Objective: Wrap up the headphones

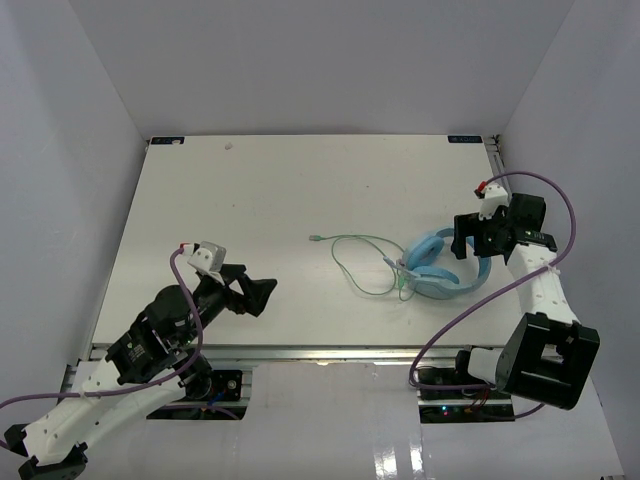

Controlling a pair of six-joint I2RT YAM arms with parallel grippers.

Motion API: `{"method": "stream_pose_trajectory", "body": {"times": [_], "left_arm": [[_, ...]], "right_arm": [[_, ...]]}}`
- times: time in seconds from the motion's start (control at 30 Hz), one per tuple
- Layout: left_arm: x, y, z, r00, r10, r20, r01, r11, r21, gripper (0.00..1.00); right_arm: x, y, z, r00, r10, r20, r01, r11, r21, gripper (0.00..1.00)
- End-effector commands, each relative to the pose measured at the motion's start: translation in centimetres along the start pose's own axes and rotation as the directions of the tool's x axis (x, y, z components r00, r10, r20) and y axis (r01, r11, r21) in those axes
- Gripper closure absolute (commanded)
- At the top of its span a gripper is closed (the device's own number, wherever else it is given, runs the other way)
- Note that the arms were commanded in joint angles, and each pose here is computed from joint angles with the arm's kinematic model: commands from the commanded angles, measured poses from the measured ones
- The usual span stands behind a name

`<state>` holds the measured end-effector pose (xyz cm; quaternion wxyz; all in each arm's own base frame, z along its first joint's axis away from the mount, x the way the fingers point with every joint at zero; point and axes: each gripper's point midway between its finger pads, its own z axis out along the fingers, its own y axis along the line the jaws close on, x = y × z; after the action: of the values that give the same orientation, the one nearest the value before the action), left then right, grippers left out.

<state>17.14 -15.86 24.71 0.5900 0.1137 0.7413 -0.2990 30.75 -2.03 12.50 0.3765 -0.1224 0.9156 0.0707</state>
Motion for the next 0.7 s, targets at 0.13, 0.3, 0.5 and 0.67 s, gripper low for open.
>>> {"method": "stream_pose_trajectory", "body": {"times": [0.13,0.3,0.5,0.67], "left_arm": [[-0.8,-0.8,-0.3,1.000,0.004,0.031,-0.005,0.999,0.047,0.02],[-1.0,-1.0,-0.5,0.999,0.006,0.037,-0.008,0.998,0.059,0.02],[-1.2,-1.1,-0.7,0.999,0.004,0.051,-0.008,0.998,0.069,0.02],[-1.3,-1.1,-0.8,0.999,0.004,0.054,-0.007,0.997,0.072,0.02]], "right_arm": [[-1.5,-5.4,0.6,0.994,-0.114,0.000,0.110,0.966,0.233,0.03],[-0.8,-7.1,0.9,0.973,-0.221,-0.067,0.230,0.931,0.285,0.04],[2.2,-6.7,3.2,0.957,-0.240,-0.166,0.269,0.944,0.188,0.06],[3.6,-5.4,4.7,0.949,-0.219,-0.226,0.238,0.969,0.059,0.23]]}}
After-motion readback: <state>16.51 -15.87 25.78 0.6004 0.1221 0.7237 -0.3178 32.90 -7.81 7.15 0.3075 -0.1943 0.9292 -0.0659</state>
